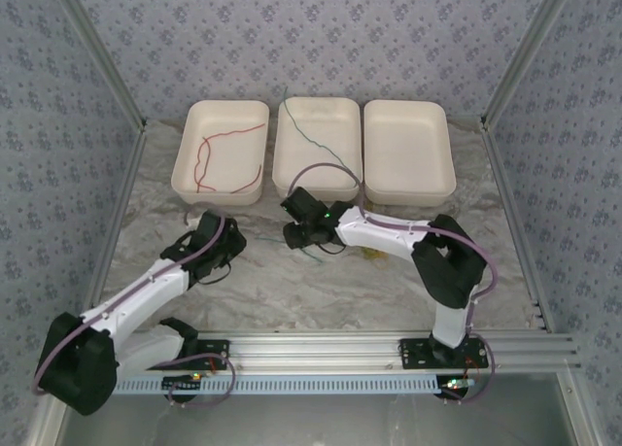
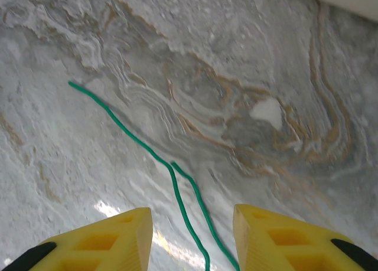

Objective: Untangle the cables

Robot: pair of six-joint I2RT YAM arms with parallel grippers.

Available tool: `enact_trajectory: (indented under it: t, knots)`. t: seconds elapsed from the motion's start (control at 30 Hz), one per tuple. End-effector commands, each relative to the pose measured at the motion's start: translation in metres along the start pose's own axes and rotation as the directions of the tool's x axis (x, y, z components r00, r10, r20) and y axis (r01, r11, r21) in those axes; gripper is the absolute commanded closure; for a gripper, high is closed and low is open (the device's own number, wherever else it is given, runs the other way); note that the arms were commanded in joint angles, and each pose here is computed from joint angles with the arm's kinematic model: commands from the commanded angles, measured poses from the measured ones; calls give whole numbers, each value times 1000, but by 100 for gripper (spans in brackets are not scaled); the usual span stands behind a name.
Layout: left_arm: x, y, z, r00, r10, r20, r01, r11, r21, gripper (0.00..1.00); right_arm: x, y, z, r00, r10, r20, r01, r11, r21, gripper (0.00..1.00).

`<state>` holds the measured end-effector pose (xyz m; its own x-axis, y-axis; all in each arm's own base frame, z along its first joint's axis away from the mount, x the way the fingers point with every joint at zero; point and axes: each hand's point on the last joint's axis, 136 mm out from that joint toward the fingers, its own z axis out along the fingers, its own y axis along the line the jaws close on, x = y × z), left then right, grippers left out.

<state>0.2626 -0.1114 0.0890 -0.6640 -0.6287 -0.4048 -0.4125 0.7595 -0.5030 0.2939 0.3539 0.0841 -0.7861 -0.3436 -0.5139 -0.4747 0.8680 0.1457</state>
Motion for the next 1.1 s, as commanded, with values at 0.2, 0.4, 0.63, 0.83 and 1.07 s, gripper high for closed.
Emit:
enact_trajectory:
  t: [0.2, 0.4, 0.63, 0.83, 1.07]
  knots:
    - [-3, -3, -13, 999, -29, 13, 28, 998, 58, 73, -7, 1, 33, 997, -52, -48, 55, 997, 49, 57]
    - [-3, -3, -18, 999, -29, 14, 28, 997, 69, 74, -6, -4, 46, 997, -45, -67, 50, 995, 84, 61]
    - [-5, -6, -22, 999, -27, 18, 25, 997, 79, 75, 0, -6, 55, 996, -28, -87, 34, 997, 72, 64]
    - [-4, -8, -21, 1000, -24, 12, 23, 996, 86, 76, 2, -3, 55, 997, -22, -80, 27, 997, 66, 65]
    - [-4, -8, -20, 1000, -25, 9, 24, 996, 89, 76, 5, -1, 49, 998, -20, -63, 25, 997, 67, 61]
